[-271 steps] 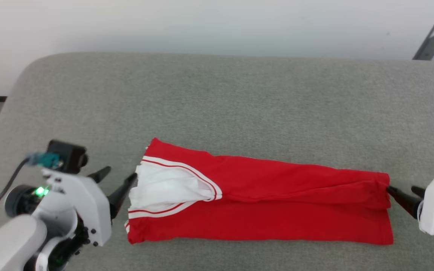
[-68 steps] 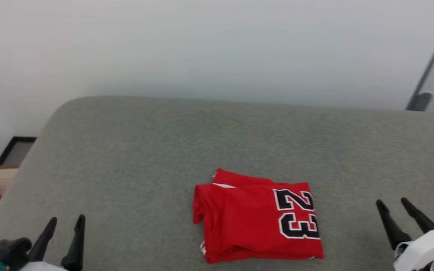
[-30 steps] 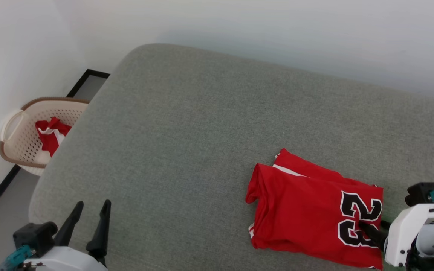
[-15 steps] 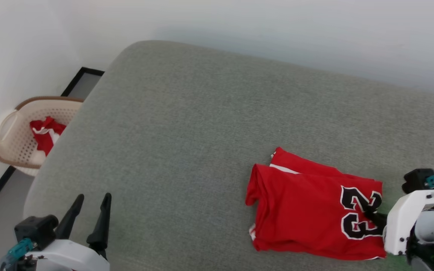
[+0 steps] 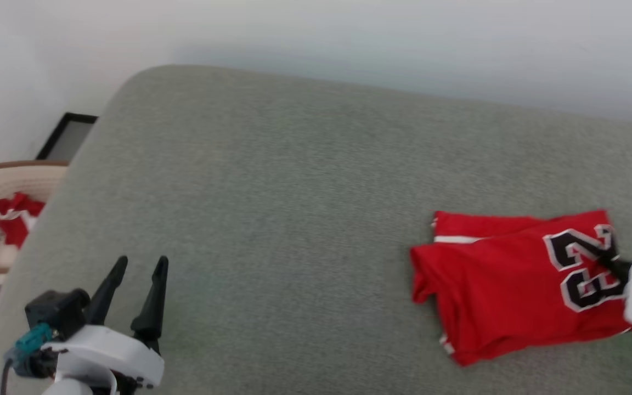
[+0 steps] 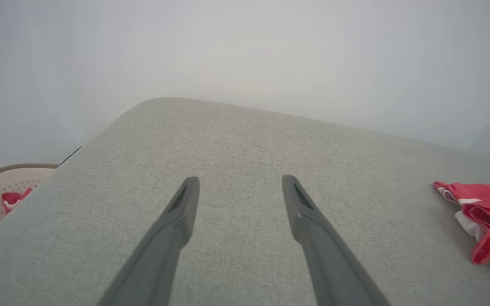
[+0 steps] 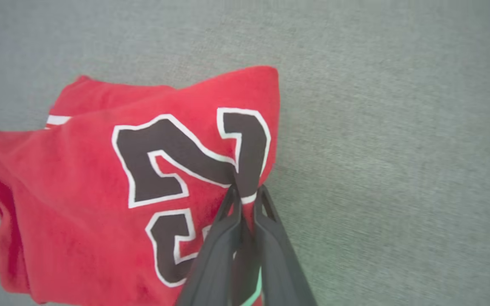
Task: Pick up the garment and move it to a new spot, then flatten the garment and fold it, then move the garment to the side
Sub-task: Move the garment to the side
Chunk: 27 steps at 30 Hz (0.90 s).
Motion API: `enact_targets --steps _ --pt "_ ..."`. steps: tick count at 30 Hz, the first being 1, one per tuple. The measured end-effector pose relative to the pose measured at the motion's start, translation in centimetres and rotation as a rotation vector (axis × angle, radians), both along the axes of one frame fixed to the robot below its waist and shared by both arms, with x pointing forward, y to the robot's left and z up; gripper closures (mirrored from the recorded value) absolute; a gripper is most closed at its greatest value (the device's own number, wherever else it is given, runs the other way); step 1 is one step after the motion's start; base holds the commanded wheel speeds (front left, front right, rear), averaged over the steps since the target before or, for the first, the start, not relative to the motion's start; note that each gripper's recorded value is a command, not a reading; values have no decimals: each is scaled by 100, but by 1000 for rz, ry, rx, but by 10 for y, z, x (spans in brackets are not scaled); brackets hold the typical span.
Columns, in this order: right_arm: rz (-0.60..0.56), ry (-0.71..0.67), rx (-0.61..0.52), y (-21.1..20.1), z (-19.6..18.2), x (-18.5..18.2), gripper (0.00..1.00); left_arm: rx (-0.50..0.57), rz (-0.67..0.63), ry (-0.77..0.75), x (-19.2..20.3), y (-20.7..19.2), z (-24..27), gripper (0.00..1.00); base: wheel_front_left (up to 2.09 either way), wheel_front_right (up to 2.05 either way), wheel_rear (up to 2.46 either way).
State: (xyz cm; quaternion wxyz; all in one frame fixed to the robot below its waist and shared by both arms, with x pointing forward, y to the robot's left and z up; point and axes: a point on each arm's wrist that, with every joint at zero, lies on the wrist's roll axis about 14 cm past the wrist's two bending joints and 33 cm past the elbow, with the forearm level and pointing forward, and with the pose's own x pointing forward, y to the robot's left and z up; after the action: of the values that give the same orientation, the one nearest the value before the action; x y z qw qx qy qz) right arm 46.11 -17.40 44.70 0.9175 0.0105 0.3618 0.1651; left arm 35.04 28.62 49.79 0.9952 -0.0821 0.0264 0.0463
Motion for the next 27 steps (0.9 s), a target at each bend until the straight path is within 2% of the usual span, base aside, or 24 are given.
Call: enact_targets --steps 14,27 --pt "-252 -125 -189 -135 33 18 100 7 -211 -34 76 -62 1 0 0 0 0" --pt "-387 -213 -408 -230 51 22 100 13 -416 -18 140 -127 -21 0 0 0 0"
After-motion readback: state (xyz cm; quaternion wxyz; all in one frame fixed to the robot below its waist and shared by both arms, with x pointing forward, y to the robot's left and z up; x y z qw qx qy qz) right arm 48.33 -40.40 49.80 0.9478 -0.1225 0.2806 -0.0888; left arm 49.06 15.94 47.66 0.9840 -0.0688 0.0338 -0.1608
